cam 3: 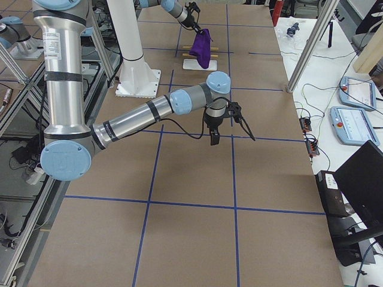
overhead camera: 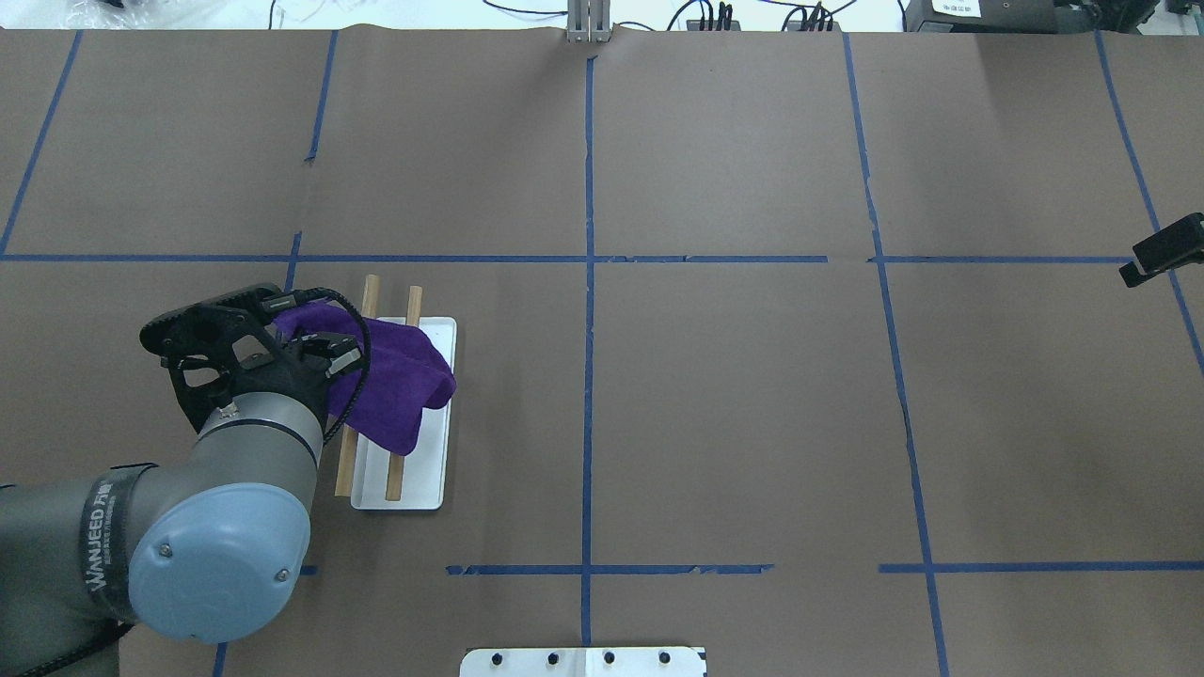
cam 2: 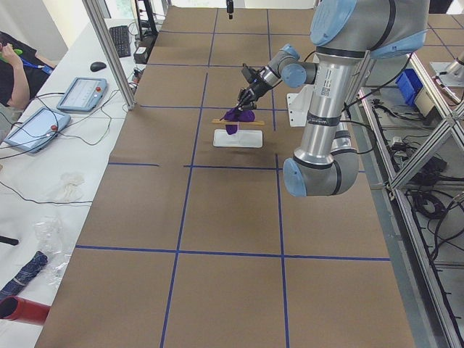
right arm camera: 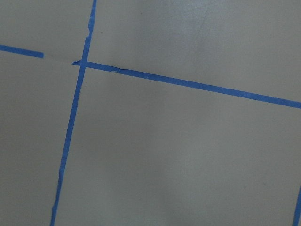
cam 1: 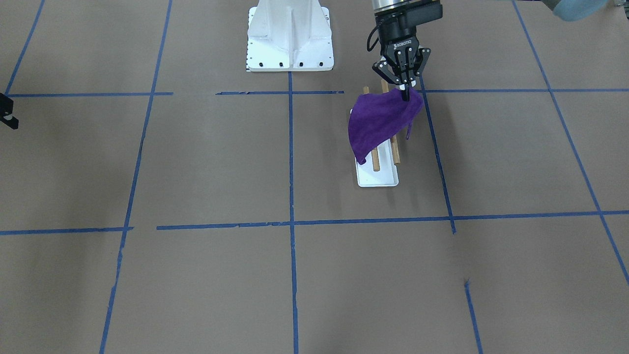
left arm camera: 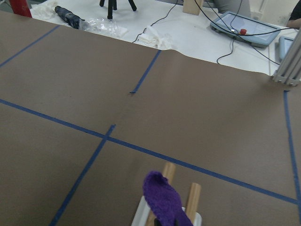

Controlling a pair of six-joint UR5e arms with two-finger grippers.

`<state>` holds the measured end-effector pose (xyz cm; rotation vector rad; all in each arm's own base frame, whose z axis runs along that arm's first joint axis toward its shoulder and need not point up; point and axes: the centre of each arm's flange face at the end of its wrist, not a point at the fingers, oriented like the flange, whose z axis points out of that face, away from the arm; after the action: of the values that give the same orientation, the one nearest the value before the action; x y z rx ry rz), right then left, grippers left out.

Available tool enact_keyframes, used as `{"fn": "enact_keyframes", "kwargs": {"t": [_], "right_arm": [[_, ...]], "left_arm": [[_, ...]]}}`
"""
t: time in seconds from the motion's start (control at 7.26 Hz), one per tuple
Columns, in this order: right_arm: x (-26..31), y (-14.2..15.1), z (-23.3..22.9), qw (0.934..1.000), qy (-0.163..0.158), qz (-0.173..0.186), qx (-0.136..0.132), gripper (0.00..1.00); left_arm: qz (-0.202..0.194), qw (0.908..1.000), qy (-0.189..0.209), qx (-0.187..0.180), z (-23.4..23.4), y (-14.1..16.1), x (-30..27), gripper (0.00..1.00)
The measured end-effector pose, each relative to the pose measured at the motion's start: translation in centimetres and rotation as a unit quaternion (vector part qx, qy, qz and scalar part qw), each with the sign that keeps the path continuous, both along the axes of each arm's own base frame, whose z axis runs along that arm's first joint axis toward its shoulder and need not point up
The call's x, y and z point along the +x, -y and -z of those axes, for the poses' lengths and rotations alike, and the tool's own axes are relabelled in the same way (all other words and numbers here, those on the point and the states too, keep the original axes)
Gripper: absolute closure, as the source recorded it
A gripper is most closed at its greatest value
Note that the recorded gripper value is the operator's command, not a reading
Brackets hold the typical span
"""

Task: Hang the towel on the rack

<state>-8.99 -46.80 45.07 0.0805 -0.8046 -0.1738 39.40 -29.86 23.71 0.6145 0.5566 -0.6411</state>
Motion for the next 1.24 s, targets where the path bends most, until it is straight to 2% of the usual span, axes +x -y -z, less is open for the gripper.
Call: {"fn": "enact_keyframes", "kwargs": {"t": [0.41,0.55,0.69,1.24], "right_arm": [[0.0,0.1,0.1,1.0000,-0.001,-0.001,0.002,0.00],[0.0,0.1,0.2,1.0000,-0.001,-0.001,0.002,0.00],[0.0,0.1,0.2,1.0000,-0.002,-0.002,0.003,0.00],[0.1,0.2,0.1,1.0000,-0.006,-0.002,0.006,0.00]], "left_arm": [[0.005,0.9993,0.038,-0.006,-3.2,0.3,-0.5,1.00],[0.004,0.9990,0.045,-0.007,-3.7,0.4,-0.3,0.06],[0.001,0.9987,0.051,-0.008,-4.0,0.5,0.0,0.00],[-0.019,0.9973,0.071,0.004,-3.1,1.8,-2.1,0.00]]}}
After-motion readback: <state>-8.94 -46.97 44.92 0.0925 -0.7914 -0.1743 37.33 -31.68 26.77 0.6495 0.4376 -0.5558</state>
